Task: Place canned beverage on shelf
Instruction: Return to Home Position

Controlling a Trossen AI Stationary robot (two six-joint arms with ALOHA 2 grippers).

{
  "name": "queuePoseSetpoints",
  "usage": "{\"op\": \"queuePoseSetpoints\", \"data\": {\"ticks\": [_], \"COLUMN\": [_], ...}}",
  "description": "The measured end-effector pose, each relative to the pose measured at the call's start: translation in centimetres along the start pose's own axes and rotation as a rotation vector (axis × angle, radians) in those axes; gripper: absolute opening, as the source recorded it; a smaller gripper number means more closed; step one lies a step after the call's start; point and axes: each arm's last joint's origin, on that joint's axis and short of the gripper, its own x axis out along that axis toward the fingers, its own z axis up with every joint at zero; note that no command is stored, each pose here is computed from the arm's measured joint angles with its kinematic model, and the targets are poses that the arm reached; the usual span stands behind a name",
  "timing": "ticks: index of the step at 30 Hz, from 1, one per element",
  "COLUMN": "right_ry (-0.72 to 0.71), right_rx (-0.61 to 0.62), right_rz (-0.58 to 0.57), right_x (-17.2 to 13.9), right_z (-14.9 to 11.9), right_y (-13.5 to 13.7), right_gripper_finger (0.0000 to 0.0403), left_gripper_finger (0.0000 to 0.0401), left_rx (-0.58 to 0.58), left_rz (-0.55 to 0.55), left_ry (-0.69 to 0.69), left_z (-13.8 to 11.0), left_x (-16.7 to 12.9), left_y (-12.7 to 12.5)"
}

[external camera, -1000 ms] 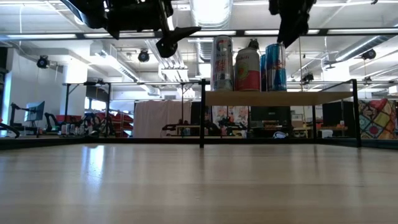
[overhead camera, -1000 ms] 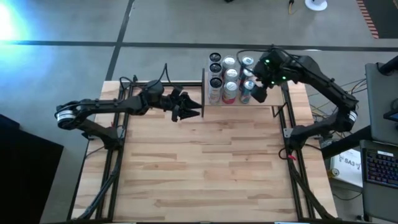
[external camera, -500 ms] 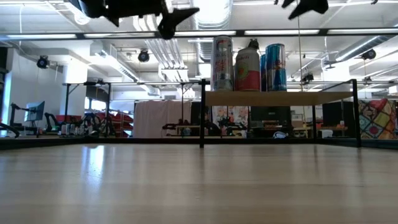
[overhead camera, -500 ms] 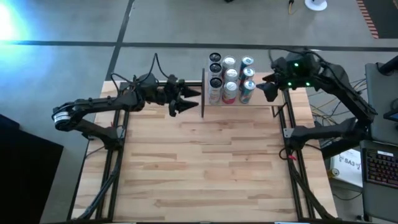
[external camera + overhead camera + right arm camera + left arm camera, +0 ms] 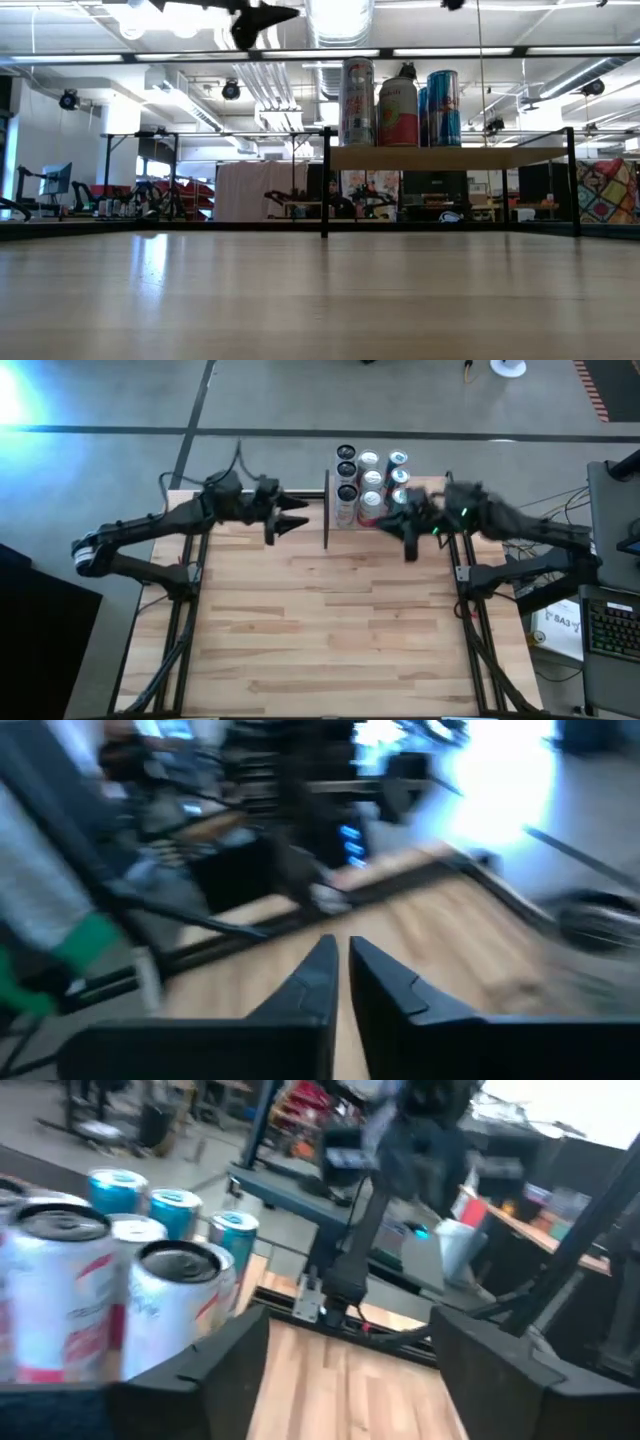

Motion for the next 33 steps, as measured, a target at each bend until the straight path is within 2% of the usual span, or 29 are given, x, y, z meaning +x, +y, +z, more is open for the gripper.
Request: {"op": "queuePoseSetpoints", "data": {"ticks": [5, 8, 15, 18, 21, 23, 26, 29, 31, 33], "right_ry": [-0.100, -0.151, -0.148, -0.155, -0.246, -0.294, -0.223, -0.151, -0.146, -0.164], "right_rx": [-0.057, -0.098, -0.212, -0.194, -0.149, -0.183, -0.191, -0.075, -0.060, -0.094], "right_rz": [0.152, 0.200, 0.188, 0.183, 0.226, 0.246, 0.233, 0.228, 0.230, 0.241], "right_x": [2.6, 2.9, 2.7, 2.7, 2.8, 2.8, 3.1, 3.3, 3.2, 3.0], "right_z": [-3.1, -3.9, -5.5, -7.2, -9.2, -10.6, -12.8, -14.4, -15.2, -16.0], "right_y": [1.4, 1.9, 1.4, 0.6, -0.2, -0.6, -1.3, -1.9, -2.1, -2.3], "right_gripper_finger": [0.0011, 0.0009, 0.0009, 0.0009, 0.0009, 0.0009, 0.0009, 0.0009, 0.0009, 0.0009], "left_gripper_finger": [0.0204, 0.0175, 0.0119, 0.0089, 0.0057, 0.0036, 0.0012, 0.0002, 0.0001, 0.0000], "left_rx": [-0.012, -0.010, -0.003, 0.016, 0.018, 0.009, -0.026, -0.193, -0.278, -0.244], "left_rz": [0.091, 0.091, 0.070, 0.062, 0.050, 0.022, 0.032, 0.080, 0.103, 0.071], "left_ry": [-0.033, -0.051, -0.125, -0.148, -0.156, -0.137, -0.078, -0.012, -0.013, -0.041], "left_z": [-3.0, -4.7, -8.4, -10.1, -12.0, -13.4, -16.2, -19.2, -20.7, -21.6], "left_x": [-4.2, -6.5, -11.2, -12.6, -13.5, -13.7, -13.5, -13.0, -12.8, -12.7], "left_y": [-0.4, -0.8, -1.4, -1.4, -1.2, -1.0, -0.1, 1.1, 1.7, 1.9]}}
